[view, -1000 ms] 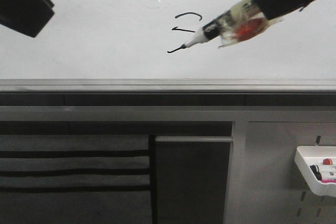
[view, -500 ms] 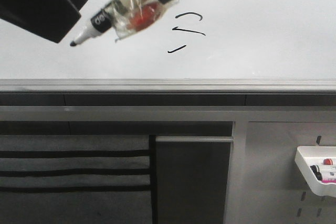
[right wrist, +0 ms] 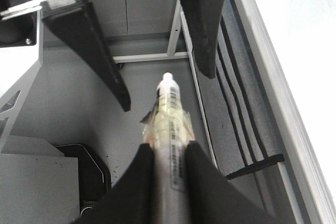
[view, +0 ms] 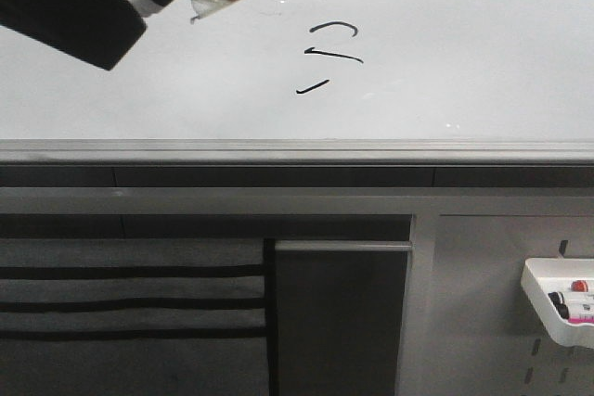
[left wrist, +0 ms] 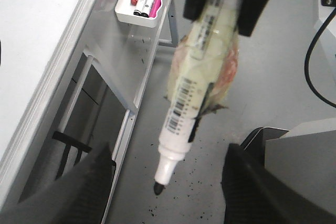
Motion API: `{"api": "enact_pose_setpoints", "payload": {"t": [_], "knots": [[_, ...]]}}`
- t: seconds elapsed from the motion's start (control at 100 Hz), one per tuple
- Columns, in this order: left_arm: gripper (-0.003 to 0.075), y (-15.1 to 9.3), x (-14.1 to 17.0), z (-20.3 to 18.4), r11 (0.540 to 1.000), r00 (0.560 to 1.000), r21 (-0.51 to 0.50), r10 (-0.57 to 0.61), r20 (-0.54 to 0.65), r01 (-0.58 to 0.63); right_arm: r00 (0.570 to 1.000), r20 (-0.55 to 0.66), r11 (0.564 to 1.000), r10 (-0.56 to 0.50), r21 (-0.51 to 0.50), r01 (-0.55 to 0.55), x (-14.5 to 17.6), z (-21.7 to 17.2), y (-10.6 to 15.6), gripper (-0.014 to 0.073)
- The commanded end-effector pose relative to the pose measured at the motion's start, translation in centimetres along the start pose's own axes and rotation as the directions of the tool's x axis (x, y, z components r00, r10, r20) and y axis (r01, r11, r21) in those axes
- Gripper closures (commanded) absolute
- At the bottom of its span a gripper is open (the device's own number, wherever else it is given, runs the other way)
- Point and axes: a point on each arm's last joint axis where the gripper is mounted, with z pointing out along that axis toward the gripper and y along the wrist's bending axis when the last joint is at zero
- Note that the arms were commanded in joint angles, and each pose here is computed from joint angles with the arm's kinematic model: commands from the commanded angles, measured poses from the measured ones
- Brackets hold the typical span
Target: Write number 3 on whiteboard
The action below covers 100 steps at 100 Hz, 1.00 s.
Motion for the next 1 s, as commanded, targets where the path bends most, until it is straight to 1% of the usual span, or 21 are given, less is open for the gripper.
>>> {"api": "enact_pose_setpoints", "payload": {"t": [0.0,0.08,0.17,0.25,0.49,0.54,0.61,0.73,0.87,0.89,0.99], "knots": [[0.0360,0.16,-1.40,-0.86,0.999,0.997,-0.038,0.007,0.070,-0.004,0.997,0.073,0.999,-0.023,0.047,0.020,-1.33,-1.17,-0.27,0.0622],[0.0393,0.15,-1.43,-0.86,0.999,0.997,-0.037,0.005,0.073,-0.002,0.997,0.073,0.999,-0.023,0.047,0.020,-1.33,-1.17,-0.27,0.0622],[0.0416,0.00,-1.72,-0.88,1.000,0.994,-0.020,-0.005,0.105,0.007,0.997,0.074,0.999,-0.023,0.048,0.020,-1.34,-1.17,-0.28,0.0622],[0.0416,-0.21,-1.85,-0.89,0.999,0.992,-0.001,0.035,0.120,-0.035,0.997,0.074,0.999,-0.023,0.048,0.020,-1.34,-1.17,-0.28,0.0622],[0.0417,-0.20,-1.86,-0.89,0.999,0.992,-0.004,0.041,0.120,-0.041,0.997,0.074,0.998,-0.031,0.049,0.027,-1.34,-1.17,-0.28,0.0622],[0.0430,-0.18,-1.86,-0.90,0.999,0.992,-0.006,0.041,0.121,-0.041,0.997,0.074,0.998,-0.031,0.049,0.027,-1.34,-1.17,-0.28,0.0622],[0.0486,-0.20,-1.86,-0.90,0.999,0.992,-0.004,0.041,0.121,-0.041,0.997,0.074,0.998,-0.031,0.049,0.027,-1.34,-1.17,-0.28,0.0622],[0.0623,-0.20,-1.86,-0.90,0.999,0.992,-0.004,0.041,0.121,-0.041,0.997,0.075,0.998,-0.030,0.048,0.026,-1.35,-1.17,-0.28,0.0622],[0.0731,-0.20,-1.86,-0.90,0.999,0.992,-0.004,0.041,0.121,-0.041,0.997,0.075,0.998,-0.030,0.048,0.026,-1.35,-1.17,-0.28,0.0622],[0.0740,-0.20,-1.86,-0.90,0.999,0.992,-0.004,0.041,0.121,-0.041,0.997,0.075,0.998,-0.030,0.048,0.026,-1.35,-1.17,-0.28,0.0622],[0.0738,-0.20,-1.86,-0.90,0.999,0.992,-0.004,0.041,0.121,-0.041,0.997,0.076,0.999,-0.028,0.047,0.025,-1.36,-1.17,-0.27,0.0622]]}}
